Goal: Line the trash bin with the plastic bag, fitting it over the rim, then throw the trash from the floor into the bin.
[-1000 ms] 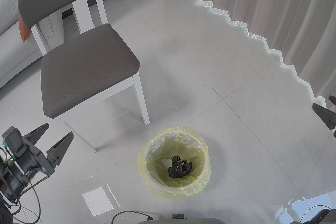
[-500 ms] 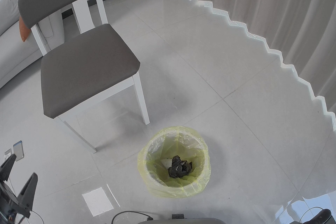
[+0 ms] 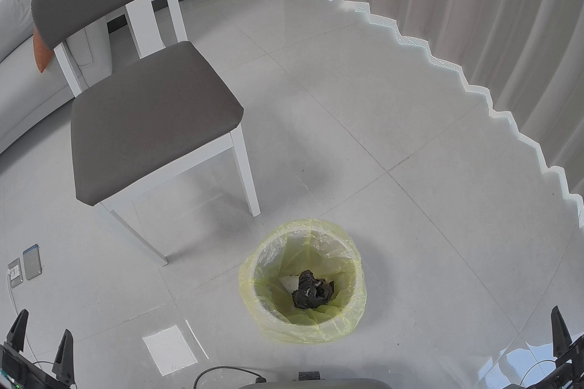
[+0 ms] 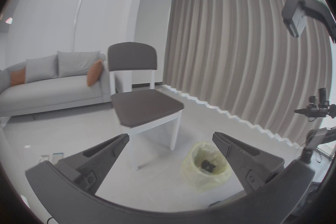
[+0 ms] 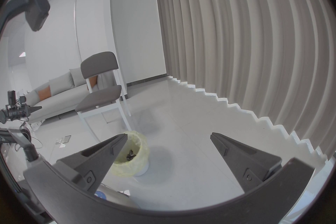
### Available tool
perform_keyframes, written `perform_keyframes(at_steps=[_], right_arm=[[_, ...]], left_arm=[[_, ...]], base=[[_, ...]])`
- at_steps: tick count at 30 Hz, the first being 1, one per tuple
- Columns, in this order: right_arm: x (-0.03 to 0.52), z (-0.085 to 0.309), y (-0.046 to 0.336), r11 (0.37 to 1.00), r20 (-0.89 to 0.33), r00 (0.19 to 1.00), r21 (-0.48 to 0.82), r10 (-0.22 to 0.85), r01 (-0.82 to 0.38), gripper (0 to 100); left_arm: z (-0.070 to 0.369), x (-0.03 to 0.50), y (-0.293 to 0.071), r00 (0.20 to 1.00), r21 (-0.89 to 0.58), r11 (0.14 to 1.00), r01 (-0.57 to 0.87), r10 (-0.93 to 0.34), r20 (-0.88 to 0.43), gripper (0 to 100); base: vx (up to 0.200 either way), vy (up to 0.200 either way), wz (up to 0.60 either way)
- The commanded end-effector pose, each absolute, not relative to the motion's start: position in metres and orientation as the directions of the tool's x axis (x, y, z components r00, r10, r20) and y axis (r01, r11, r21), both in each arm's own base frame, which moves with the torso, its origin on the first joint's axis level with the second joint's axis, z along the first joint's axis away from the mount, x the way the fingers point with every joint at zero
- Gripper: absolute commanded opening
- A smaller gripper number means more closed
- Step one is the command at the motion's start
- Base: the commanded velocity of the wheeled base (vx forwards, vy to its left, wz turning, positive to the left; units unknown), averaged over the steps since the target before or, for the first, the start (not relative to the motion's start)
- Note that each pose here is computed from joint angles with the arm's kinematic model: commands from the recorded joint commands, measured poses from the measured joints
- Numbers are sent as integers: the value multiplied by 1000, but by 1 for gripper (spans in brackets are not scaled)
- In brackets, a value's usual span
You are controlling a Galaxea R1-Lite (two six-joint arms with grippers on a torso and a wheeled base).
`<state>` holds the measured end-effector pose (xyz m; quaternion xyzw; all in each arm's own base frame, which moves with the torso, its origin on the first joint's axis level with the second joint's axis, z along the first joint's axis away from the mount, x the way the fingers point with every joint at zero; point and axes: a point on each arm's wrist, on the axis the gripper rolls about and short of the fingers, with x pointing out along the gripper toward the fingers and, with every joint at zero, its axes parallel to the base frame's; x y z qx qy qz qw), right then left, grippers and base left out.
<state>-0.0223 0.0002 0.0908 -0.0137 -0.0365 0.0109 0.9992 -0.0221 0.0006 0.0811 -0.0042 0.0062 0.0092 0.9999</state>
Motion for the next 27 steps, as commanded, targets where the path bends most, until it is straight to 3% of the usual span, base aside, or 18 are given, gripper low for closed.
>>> perform_keyframes(at_steps=[1,4,6,10,19,22,23,24,27], right_arm=[[-23,84,-1,999,77,997,-36,-28,30,100],[-23,84,-2,995,78,993,-17,-93,95,100],[-23,84,-2,997,72,994,0,-77,77,100],[-23,84,1,999,75,996,-1,44,-44,100],[-23,84,4,980,77,977,-18,198,-197,100],[-23,84,3,987,80,987,-96,138,-130,100],[-23,84,-1,994,83,996,-99,-34,42,100],[-23,84,-2,994,83,994,-83,-67,74,100],[-23,80,-1,999,43,998,-26,-40,41,100]], left_arm=[[76,-23,1,1000,-9,1000,-25,25,-3,100],[76,-23,1,1000,-11,1000,-25,25,-3,100],[76,-23,1,1000,-11,1000,-25,25,-3,100],[75,-23,1,1000,-8,1000,-23,23,-5,100],[76,-23,1,999,-9,999,-32,32,-3,100],[76,-23,1,999,-9,999,-32,32,-3,100],[76,-23,1,999,-8,999,-32,32,0,100],[76,-23,1,999,-8,999,-32,32,0,100],[76,-23,1,999,-8,999,-34,34,-2,100]], base=[[0,0,0],[0,0,0],[0,0,0],[0,0,0],[0,0,0],[0,0,0],[0,0,0],[0,0,0],[0,0,0]])
